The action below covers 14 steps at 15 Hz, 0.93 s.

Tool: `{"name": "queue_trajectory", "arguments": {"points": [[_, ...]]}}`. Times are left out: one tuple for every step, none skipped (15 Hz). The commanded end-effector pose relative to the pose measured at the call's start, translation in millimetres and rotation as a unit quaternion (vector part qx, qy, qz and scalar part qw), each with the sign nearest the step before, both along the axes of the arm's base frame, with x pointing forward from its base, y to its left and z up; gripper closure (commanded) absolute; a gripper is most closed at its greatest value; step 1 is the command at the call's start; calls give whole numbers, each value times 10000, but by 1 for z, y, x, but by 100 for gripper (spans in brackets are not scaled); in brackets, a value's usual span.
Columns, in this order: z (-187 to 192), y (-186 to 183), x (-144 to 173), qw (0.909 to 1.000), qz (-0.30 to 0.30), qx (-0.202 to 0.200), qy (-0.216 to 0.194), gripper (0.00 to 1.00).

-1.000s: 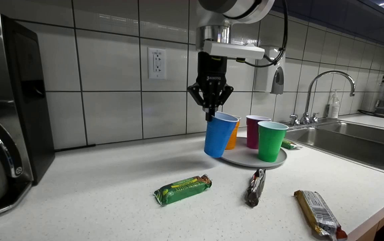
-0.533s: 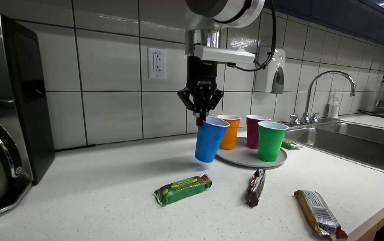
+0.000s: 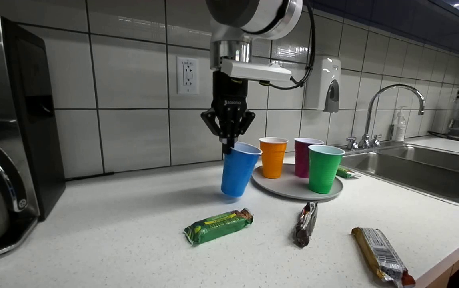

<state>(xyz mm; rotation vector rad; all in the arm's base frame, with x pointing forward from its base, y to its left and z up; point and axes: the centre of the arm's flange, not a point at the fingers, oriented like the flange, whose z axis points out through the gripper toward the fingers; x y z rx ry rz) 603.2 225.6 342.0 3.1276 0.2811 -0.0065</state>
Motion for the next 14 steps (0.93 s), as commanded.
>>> {"name": "queue_trajectory", "arguments": {"points": [[3, 9, 12, 9998, 207, -21, -2, 99], [2, 10, 13, 9998, 221, -18, 2, 99], [2, 11, 13, 9997, 235, -16, 7, 99], [1, 12, 14, 9997, 245, -14, 11, 99], [1, 13, 14, 9997, 254, -14, 17, 96], [1, 14, 14, 9997, 262, -12, 21, 70], [1, 14, 14, 9996, 266, -13, 19, 68], [1, 14, 14, 9996, 268, -9, 16, 62], [1, 14, 14, 9996, 271, -8, 13, 54], [2, 15, 14, 9996, 274, -4, 11, 48], [2, 15, 14, 9996, 277, -2, 6, 39], [3, 14, 14, 9996, 276, -1, 1, 33], [3, 14, 14, 9996, 275, 0, -2, 26], [3, 14, 14, 9996, 273, 1, -4, 18]]}}
